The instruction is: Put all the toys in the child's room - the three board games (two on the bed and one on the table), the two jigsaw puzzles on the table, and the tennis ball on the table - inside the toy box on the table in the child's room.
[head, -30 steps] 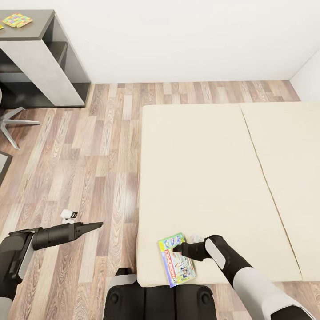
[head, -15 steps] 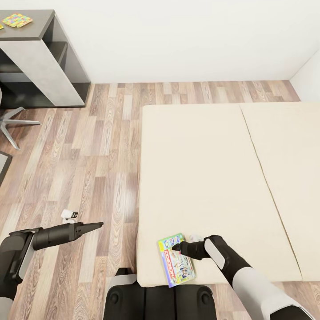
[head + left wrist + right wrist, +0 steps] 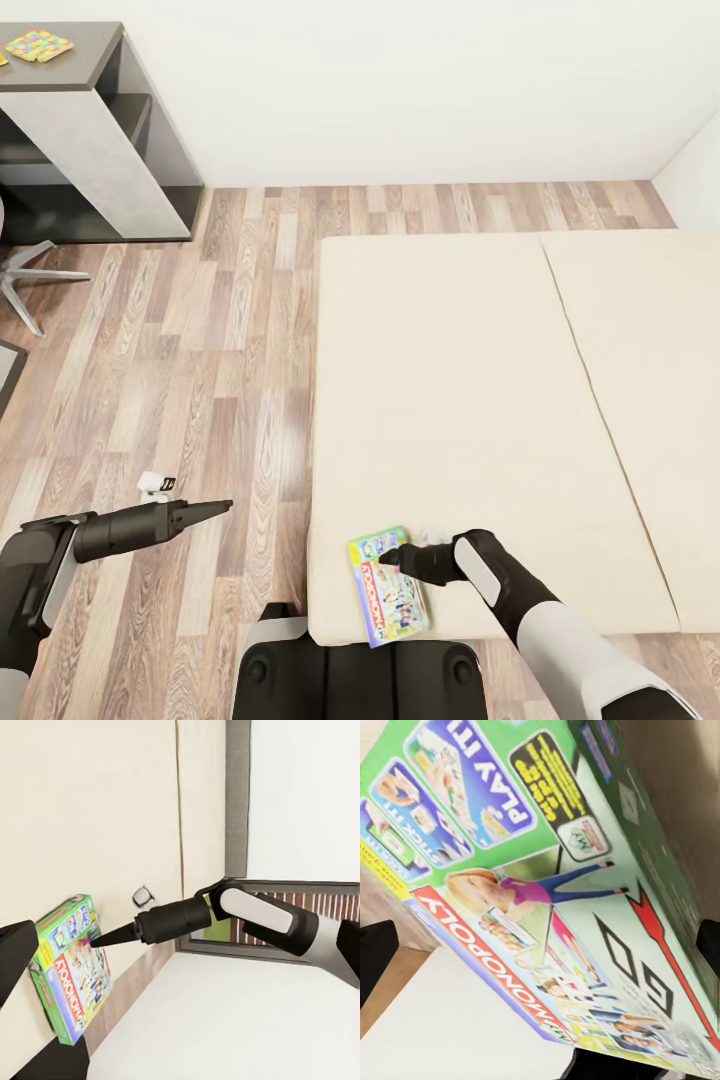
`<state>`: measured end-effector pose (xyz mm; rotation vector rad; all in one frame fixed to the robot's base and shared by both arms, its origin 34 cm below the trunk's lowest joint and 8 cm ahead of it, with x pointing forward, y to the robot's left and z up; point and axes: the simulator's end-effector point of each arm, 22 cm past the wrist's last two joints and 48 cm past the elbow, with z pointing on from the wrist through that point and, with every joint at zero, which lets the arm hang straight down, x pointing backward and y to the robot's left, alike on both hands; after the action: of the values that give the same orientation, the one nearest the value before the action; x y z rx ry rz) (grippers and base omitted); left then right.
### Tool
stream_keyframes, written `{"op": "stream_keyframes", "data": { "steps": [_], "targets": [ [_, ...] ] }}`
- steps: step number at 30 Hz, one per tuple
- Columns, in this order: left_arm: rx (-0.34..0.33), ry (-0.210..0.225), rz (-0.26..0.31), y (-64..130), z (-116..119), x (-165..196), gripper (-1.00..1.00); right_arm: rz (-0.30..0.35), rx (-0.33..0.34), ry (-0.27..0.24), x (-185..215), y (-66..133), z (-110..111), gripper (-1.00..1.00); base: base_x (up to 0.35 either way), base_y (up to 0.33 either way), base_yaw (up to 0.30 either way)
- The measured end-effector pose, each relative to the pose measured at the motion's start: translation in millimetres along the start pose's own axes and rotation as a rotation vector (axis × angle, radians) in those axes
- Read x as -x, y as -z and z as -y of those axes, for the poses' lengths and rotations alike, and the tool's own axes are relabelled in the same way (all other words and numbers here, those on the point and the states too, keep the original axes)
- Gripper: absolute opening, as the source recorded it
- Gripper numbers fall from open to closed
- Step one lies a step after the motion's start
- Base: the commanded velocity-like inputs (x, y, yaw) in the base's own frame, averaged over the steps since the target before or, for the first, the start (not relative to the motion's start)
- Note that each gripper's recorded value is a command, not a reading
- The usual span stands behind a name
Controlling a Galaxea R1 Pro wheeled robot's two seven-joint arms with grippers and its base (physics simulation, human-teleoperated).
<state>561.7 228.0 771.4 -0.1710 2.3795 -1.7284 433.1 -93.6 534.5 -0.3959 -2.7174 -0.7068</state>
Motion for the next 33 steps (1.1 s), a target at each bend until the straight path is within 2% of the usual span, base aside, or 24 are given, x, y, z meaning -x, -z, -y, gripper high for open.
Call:
{"op": "stream_keyframes", "data": {
  "steps": [21,33],
  "targets": [
    [-0.001,0.0,0.0,-0.4,0,0,1.0,-0.004,0.071,0.009,-2,-3.7,-27,1.0,0.0,0.0,0.0],
    [-0.001,0.0,0.0,-0.5,0,0,1.0,0.001,0.076,0.014,-1,-3.7,-29,1.0,0.0,0.0,0.0]
  ]
}}
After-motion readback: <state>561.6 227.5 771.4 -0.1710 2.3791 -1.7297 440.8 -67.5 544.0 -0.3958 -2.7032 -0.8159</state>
